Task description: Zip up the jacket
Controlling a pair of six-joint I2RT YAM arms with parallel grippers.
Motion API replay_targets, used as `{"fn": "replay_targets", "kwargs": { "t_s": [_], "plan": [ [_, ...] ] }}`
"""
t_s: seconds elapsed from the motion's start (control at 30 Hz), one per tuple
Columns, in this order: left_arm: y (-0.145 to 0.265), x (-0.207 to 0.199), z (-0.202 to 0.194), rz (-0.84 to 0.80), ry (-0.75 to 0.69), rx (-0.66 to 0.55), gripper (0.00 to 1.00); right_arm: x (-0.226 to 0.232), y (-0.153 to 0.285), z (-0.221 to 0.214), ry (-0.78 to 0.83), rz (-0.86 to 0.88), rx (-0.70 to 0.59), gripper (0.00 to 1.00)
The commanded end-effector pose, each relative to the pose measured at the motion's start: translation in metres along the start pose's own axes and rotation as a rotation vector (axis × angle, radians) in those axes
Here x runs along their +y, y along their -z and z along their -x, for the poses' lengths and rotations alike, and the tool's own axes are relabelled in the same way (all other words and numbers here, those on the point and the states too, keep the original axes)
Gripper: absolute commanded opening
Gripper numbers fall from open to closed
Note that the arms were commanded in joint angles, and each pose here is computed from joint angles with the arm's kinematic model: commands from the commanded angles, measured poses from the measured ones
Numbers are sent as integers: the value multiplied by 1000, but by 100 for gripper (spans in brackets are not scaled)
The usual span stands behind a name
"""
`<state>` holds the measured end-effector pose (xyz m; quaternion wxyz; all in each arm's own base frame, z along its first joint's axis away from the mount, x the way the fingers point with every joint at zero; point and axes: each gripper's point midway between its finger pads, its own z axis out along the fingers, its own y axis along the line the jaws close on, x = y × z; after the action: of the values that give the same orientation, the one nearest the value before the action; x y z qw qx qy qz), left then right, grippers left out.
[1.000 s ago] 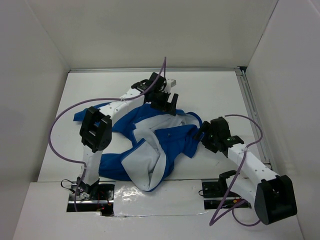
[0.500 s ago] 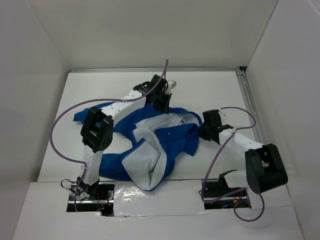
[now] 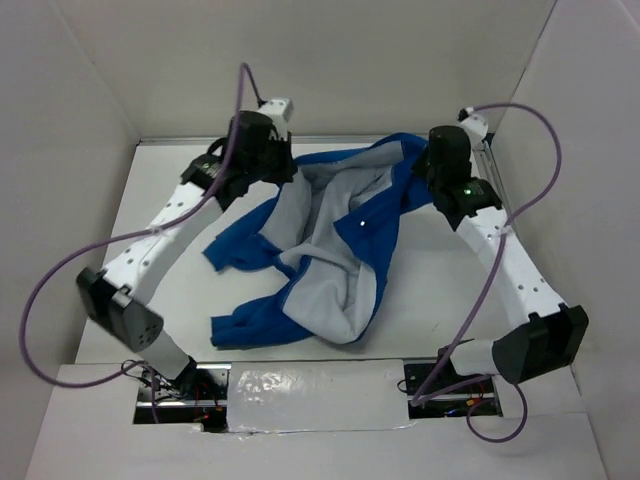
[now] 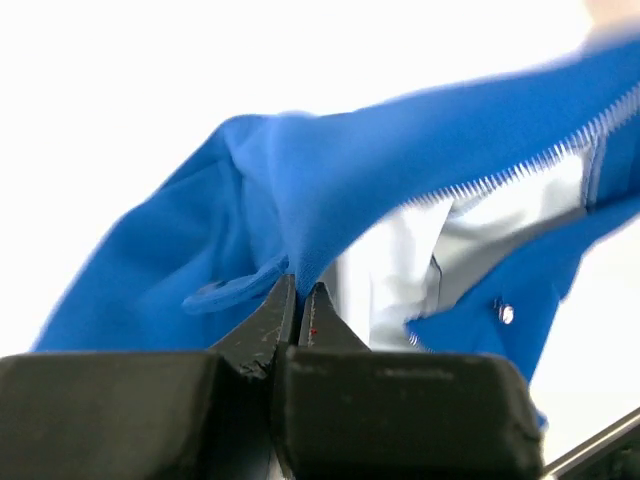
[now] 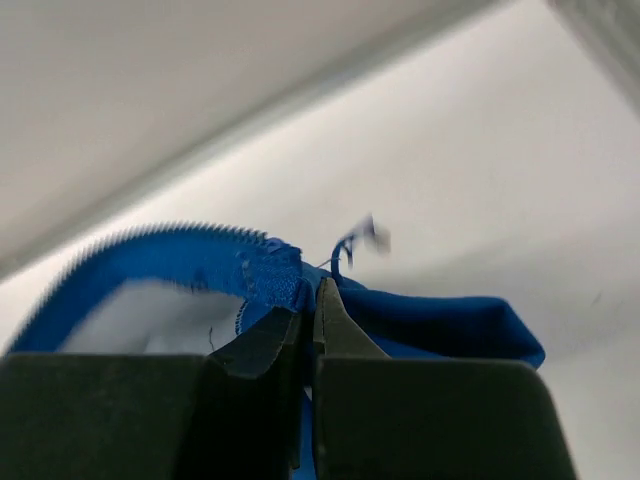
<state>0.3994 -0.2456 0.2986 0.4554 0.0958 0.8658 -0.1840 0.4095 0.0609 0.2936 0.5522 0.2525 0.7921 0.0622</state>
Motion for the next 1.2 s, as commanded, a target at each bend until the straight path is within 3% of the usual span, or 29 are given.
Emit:
{"fn": "replay_targets", "kwargs": {
  "t_s": [0.0, 0.2, 0.3, 0.4, 0.5, 0.63, 0.8, 0.93, 0.97, 1.03, 1.07, 1.17],
  "plan": [
    [67, -4, 50, 9, 6, -223, 0, 7, 51, 94, 53, 28, -240, 0],
    [180, -29, 69, -136, -33, -453, 0, 63, 177, 189, 127, 391, -465, 0],
    [216, -39, 72, -179, -47, -508, 0, 87, 224, 200, 186, 552, -489, 0],
    [244, -43, 77, -190, -57, -566, 0, 103, 297, 235, 197, 721, -594, 0],
    [269, -46, 88, -223, -63, -614, 0, 111, 332, 253, 195, 803, -638, 0],
    [290, -42, 93, -226, -54, -641, 0, 117, 345, 268, 166, 820, -671, 0],
    [272, -38, 81, -198, -15, -584, 0, 133, 284, 253, 169, 681, -608, 0],
    [197, -32, 38, -116, 56, -412, 0, 141, 192, 222, 186, 540, -465, 0],
    [157, -26, 11, -58, 61, -315, 0, 148, 148, 188, 200, 528, -352, 0],
    [100, -17, -38, 15, 123, -140, 0, 137, 87, 150, 212, 484, -244, 0],
    [84, -15, -59, 33, 183, -60, 0, 132, 37, 96, 239, 486, -133, 0],
    [31, 5, -120, 176, 272, 160, 0, 98, -44, 19, 207, 417, 39, 6]
  ]
}}
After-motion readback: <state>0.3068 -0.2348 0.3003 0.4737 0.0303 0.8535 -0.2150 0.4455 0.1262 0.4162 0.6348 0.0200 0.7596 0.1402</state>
